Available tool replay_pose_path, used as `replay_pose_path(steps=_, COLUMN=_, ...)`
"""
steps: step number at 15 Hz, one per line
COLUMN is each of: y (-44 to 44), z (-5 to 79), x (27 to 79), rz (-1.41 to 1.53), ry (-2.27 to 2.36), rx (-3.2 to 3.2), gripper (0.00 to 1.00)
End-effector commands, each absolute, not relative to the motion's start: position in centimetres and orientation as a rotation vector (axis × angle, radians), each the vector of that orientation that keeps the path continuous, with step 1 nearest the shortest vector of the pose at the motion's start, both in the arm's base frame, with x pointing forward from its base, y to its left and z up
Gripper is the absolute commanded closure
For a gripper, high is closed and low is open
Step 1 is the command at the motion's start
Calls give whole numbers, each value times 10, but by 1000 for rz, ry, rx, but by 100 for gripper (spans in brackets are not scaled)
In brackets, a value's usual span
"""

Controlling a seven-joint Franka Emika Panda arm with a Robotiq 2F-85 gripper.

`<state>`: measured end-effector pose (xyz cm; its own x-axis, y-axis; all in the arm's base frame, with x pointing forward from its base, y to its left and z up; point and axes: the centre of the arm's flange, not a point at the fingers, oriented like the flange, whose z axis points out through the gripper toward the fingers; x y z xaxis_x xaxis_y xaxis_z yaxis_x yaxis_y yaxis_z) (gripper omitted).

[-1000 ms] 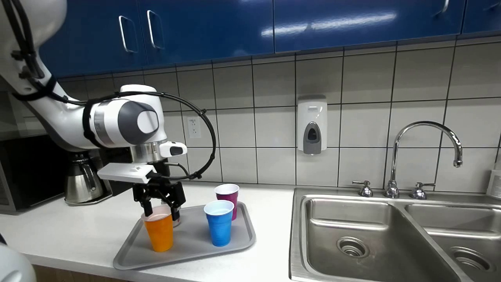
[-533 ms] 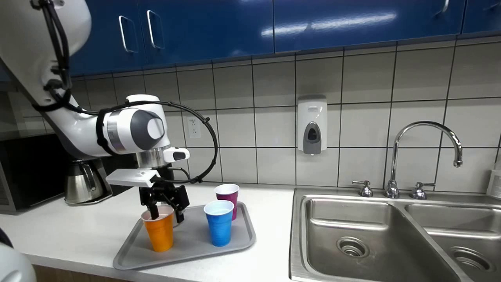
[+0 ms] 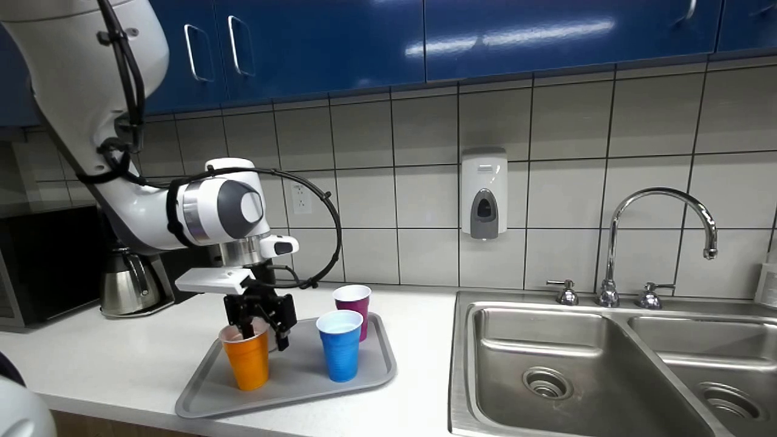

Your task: Remove the orange, blue and purple cups from the tray

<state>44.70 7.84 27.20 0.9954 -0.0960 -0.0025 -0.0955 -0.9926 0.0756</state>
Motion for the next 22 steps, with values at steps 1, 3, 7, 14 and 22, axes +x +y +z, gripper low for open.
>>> replay_pose_path(steps=1, y=79, z=270, x=459, rz=3, ry=-169, rx=3053, gripper=47)
replay_pose_path(steps=3, y=77, z=270, x=460, rz=3, ry=-172, rx=3055, gripper=62)
replay_pose_path(steps=7, y=74, z=271, x=460, rz=5, ry=-175, rx=3058, gripper=93)
replay_pose_path(steps=14, y=75, z=285, x=458, rz=31, ry=-171, rx=3078, gripper=98)
replay_pose_path(steps=22, y=75, z=343, x=448, rz=139, ry=-206, rx=3214, gripper=98)
